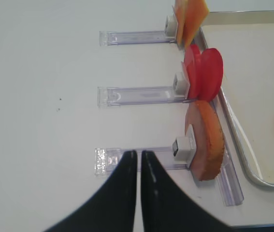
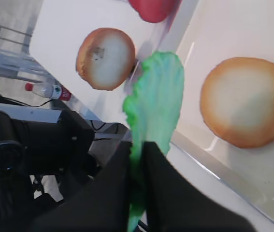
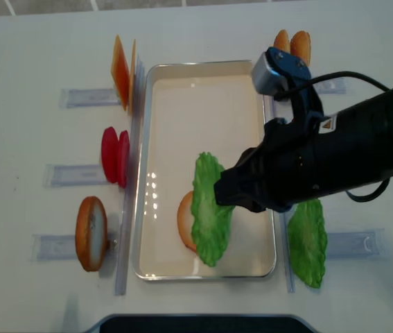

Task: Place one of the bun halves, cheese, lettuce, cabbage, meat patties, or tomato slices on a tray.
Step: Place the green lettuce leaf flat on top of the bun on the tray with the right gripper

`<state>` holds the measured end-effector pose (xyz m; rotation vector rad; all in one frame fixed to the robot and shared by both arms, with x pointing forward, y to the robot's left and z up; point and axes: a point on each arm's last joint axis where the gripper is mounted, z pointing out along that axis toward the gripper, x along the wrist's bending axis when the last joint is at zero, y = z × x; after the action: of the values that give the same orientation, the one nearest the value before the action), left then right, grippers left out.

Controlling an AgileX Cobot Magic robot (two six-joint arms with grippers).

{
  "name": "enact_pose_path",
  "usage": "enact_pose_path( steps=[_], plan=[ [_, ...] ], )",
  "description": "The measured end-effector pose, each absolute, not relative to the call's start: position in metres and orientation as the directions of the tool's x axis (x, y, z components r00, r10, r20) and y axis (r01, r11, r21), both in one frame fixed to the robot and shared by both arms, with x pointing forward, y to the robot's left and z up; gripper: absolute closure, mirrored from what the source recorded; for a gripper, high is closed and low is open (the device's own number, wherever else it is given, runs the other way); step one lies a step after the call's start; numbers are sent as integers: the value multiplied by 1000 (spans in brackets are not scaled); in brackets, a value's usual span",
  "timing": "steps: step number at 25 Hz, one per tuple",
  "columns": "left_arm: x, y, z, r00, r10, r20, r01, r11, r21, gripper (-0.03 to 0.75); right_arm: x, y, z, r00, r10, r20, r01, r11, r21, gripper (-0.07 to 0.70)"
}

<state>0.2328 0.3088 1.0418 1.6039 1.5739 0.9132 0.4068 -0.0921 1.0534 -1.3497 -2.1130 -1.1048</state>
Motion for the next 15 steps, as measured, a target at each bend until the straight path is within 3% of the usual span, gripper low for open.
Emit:
enact_pose_path(
  steps=[3, 15],
  plan=[
    [233, 309, 1042, 13, 1000, 11, 506, -16, 863, 702, 415, -81, 1042, -466, 535, 705, 883, 228, 411, 566],
    [233, 309, 1042, 13, 1000, 11, 506, -16, 863, 702, 439, -58, 997, -438, 507, 742, 899, 226, 376, 566]
  ],
)
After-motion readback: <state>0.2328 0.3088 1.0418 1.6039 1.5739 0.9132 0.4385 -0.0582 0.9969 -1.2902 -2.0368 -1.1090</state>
